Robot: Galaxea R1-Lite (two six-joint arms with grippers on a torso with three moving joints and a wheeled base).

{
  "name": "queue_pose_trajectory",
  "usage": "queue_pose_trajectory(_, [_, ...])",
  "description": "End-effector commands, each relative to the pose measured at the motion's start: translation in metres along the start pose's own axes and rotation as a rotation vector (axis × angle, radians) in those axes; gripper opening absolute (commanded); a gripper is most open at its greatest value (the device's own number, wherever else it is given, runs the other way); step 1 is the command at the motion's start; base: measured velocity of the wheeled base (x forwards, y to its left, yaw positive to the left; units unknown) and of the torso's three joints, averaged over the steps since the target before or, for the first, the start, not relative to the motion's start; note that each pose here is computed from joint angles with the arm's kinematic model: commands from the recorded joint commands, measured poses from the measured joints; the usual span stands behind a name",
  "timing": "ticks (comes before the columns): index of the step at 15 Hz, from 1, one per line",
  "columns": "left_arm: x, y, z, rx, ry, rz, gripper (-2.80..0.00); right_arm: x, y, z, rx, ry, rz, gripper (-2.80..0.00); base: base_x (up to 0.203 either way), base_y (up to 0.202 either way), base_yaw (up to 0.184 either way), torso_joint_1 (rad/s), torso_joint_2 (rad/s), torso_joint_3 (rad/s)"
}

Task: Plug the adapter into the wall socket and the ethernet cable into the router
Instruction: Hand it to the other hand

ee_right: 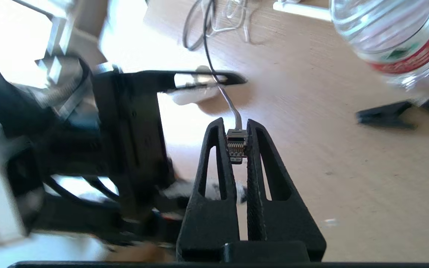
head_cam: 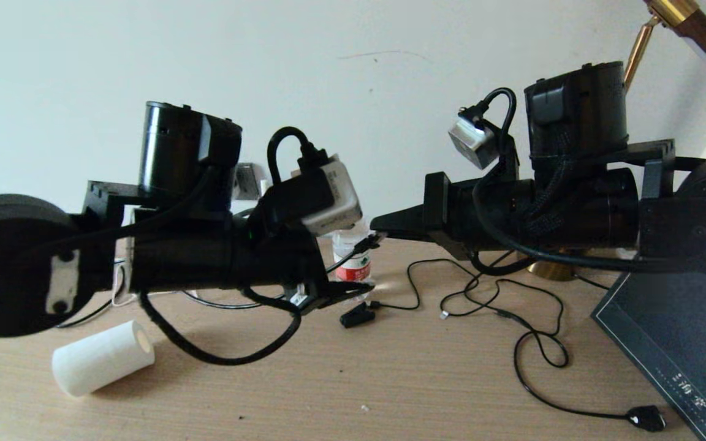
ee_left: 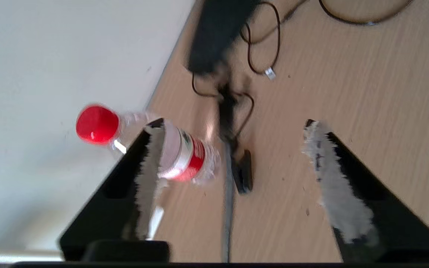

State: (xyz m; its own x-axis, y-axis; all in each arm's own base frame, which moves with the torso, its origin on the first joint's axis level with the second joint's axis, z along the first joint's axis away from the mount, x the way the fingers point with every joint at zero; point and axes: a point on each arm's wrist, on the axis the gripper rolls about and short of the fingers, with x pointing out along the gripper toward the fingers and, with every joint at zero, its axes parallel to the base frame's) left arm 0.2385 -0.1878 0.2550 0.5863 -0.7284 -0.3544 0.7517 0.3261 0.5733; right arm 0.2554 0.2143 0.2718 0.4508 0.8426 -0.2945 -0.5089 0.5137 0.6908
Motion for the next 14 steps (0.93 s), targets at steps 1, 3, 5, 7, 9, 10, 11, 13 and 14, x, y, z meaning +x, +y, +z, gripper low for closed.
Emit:
queue_pose_trajectory(1, [-0.021,-0.005,-0.001,0.009,0.018,0.037,0.0,-0.003,0.007,0.008,0.161,-0.029,0.019,-2.8,0.0,0.0,0.0,0.0,0.0,0.0])
queue_pose_trajectory(3, [-0.029,-0.011,-0.006,0.011,0.028,0.061,0.0,0.0,0.012,0.019,0.352,-0.044,0.027,-2.8,0.0,0.0,0.0,0.0,0.0,0.0])
queue_pose_trajectory(5, [-0.029,-0.012,-0.007,0.025,-0.016,0.102,0.0,0.01,0.005,0.017,0.452,0.013,-0.045,-2.8,0.0,0.0,0.0,0.0,0.0,0.0])
queue_pose_trajectory(7, [-0.029,-0.008,-0.002,0.052,-0.075,0.155,0.0,0.012,0.004,0.02,0.525,0.012,-0.054,-2.8,0.0,0.0,0.0,0.0,0.0,0.0])
queue_pose_trajectory(9, [-0.03,-0.004,0.002,0.123,-0.131,0.215,0.0,0.007,0.007,0.03,0.604,-0.004,-0.046,-2.8,0.0,0.0,0.0,0.0,0.0,0.0])
queue_pose_trajectory(10, [-0.03,-0.003,0.003,0.159,-0.15,0.237,0.0,0.006,0.009,0.034,0.635,0.006,-0.065,-2.8,0.0,0.0,0.0,0.0,0.0,0.0])
queue_pose_trajectory(11, [-0.03,-0.003,0.004,0.198,-0.156,0.243,0.0,0.006,0.01,0.037,0.664,0.017,-0.085,-2.8,0.0,0.0,0.0,0.0,0.0,0.0])
queue_pose_trajectory(13, [-0.031,-0.005,0.001,0.305,-0.15,0.249,0.0,0.007,0.011,0.043,0.783,0.028,-0.111,-2.8,0.0,0.0,0.0,0.0,0.0,0.0])
queue_pose_trajectory(14, [-0.033,-0.008,-0.002,0.355,-0.147,0.258,0.0,0.005,0.01,0.046,0.813,0.06,-0.09,-2.8,0.0,0.0,0.0,0.0,0.0,0.0])
